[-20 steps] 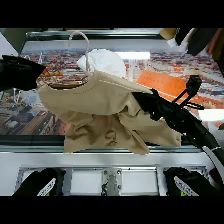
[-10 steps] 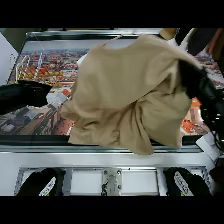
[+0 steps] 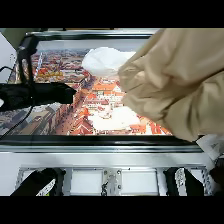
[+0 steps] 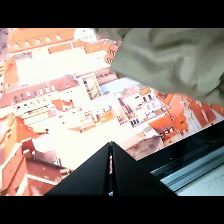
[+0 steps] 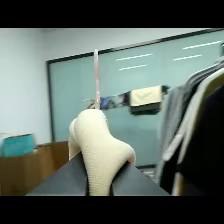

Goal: Fold the clothes and pants, and hang the long-sleeved shirts on hangers.

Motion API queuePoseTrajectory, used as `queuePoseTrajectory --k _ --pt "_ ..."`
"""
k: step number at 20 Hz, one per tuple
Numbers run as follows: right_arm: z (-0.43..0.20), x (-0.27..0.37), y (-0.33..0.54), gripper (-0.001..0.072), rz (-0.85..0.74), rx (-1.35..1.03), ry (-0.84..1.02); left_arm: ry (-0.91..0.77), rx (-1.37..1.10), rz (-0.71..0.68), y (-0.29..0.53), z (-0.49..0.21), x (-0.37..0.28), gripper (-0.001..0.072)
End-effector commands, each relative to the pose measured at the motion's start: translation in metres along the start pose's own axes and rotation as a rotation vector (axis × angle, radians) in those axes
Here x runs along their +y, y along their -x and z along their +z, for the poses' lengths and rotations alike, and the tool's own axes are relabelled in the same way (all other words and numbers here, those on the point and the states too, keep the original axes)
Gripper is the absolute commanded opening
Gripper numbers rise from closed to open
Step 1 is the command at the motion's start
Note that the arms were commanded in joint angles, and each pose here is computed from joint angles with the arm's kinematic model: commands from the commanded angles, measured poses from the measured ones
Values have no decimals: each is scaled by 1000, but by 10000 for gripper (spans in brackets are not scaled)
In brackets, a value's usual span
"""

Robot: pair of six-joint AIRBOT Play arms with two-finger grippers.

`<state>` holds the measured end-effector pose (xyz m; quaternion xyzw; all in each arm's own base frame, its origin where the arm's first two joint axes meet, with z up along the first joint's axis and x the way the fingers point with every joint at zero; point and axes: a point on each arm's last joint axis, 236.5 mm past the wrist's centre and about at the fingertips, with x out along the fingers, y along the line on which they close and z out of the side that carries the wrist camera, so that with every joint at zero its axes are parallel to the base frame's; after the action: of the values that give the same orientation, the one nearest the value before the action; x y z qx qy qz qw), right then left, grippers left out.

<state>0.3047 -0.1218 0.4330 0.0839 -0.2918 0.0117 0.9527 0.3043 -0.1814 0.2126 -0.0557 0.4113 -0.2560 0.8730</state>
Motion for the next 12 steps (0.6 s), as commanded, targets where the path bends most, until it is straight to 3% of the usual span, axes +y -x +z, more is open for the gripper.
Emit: queuePoseTrajectory --k 1,7,12 --pt "56 -57 7 19 -254 -64 172 -58 55 -41 -27 7 -20 22" --pt "130 -110 19 20 -517 -146 322 -102 60 -52 -45 27 -26 22" --pt "172 -118 12 20 -571 -190 418 -83 55 -36 -44 29 -17 22"
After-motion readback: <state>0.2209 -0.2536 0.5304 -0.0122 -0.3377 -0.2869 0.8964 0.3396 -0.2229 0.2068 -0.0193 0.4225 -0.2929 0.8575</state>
